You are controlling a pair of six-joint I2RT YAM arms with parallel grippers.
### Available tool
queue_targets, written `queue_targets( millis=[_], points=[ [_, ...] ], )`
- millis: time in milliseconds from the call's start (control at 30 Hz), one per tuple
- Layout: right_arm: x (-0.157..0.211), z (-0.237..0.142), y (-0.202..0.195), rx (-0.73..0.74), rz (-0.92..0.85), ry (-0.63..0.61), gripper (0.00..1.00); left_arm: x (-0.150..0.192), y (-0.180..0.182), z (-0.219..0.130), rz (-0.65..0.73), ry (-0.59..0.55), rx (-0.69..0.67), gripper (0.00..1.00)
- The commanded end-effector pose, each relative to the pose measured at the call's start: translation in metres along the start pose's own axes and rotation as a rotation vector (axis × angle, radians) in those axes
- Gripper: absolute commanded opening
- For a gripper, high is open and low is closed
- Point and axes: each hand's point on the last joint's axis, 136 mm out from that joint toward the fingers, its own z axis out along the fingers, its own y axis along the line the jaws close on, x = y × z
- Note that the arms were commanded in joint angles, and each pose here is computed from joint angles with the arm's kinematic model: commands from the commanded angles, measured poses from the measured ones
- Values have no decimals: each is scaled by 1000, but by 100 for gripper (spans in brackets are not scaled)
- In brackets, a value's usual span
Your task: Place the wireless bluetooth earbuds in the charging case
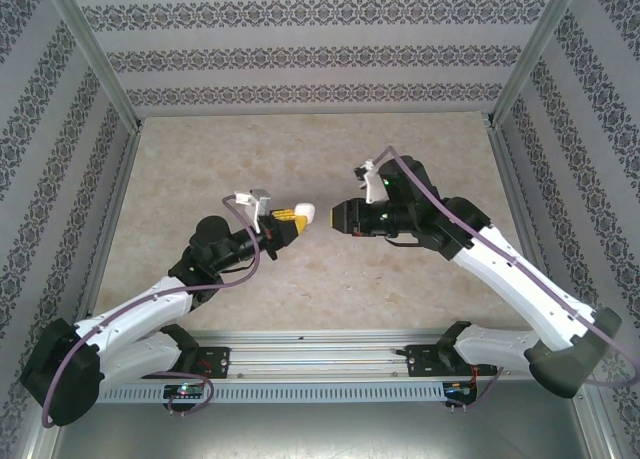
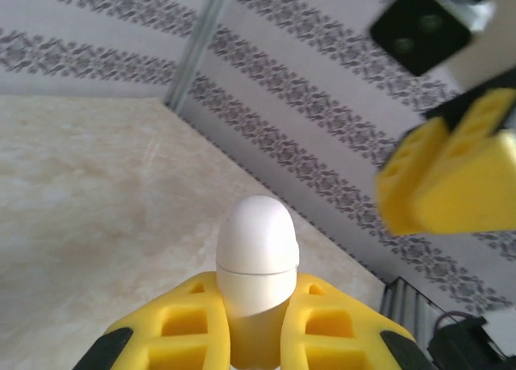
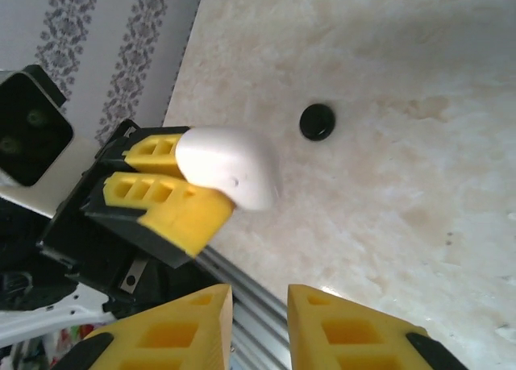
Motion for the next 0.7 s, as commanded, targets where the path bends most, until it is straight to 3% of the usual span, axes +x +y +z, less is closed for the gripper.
queue_targets(
  millis=[0,233,367,667],
  points=[
    [-1,-13,-31,111,8,-60,29,16,39,1,-74,69,-198,0],
    [6,-18,-73,218,43,-81,36,43,82,14,-168,155,-373,0],
    [9,-21,-91,262,52,-101,39,60,97,35,-232,216,-401,0],
    [30,-34,-158,509,80,-81,47,93,126,81,-331,311,-482,3]
  ],
)
